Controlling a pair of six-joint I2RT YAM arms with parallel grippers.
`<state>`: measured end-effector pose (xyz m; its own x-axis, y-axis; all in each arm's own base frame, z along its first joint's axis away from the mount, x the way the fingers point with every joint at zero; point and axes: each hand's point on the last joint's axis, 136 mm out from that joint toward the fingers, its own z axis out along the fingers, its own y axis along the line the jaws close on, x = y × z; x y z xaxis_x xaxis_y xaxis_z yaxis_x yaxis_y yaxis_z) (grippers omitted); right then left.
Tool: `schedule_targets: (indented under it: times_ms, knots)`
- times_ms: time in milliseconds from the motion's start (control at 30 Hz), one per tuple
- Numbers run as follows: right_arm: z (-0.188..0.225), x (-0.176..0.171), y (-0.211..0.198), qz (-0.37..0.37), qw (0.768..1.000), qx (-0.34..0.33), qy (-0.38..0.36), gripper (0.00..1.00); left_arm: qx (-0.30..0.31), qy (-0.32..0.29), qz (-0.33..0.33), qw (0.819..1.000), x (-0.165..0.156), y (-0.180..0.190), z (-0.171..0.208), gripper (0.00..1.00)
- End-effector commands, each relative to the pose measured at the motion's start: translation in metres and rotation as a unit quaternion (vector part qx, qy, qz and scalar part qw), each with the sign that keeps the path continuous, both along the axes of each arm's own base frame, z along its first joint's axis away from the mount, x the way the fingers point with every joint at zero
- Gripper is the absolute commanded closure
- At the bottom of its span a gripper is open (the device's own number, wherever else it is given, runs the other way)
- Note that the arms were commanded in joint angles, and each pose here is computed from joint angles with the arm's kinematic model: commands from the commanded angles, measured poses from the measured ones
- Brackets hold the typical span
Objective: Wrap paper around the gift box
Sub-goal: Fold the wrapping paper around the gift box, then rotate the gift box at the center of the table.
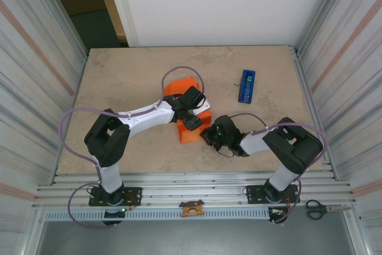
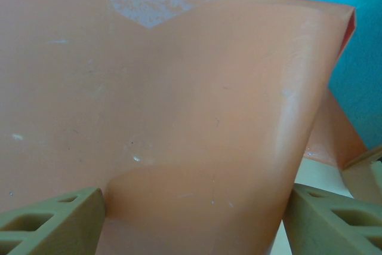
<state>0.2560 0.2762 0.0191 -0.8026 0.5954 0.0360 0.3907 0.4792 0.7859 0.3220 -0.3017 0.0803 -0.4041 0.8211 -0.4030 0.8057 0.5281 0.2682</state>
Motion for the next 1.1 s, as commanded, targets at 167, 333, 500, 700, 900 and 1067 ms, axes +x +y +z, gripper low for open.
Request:
schedule_targets:
  times_ms: [167,333,500,700,900,1067]
  knots:
    - [0.018,0.010,-0.037,-0.036,0.999,-0.029,-0.024,1.00,0.037,0.090,-0.011,0.995,-0.036,0.012,-0.038,0.22]
    - [0.023,0.021,-0.072,-0.052,0.998,-0.037,-0.024,1.00,0.028,0.093,-0.012,0.995,-0.035,0.008,-0.036,0.22]
    - [0.030,0.039,-0.090,-0.040,0.998,-0.033,-0.031,1.00,0.016,0.085,-0.011,0.996,-0.030,0.002,-0.024,0.20]
    - [0.042,0.054,-0.086,0.018,0.997,-0.048,-0.049,1.00,-0.016,0.065,-0.013,0.998,-0.018,-0.013,0.007,0.15]
    - [0.051,0.064,-0.084,0.048,0.996,-0.046,-0.065,0.91,-0.063,0.038,-0.009,0.997,-0.010,-0.024,0.053,0.11]
    - [0.066,0.080,-0.073,0.100,0.990,-0.033,-0.090,0.66,-0.144,0.026,0.065,0.987,-0.002,-0.005,0.089,0.07]
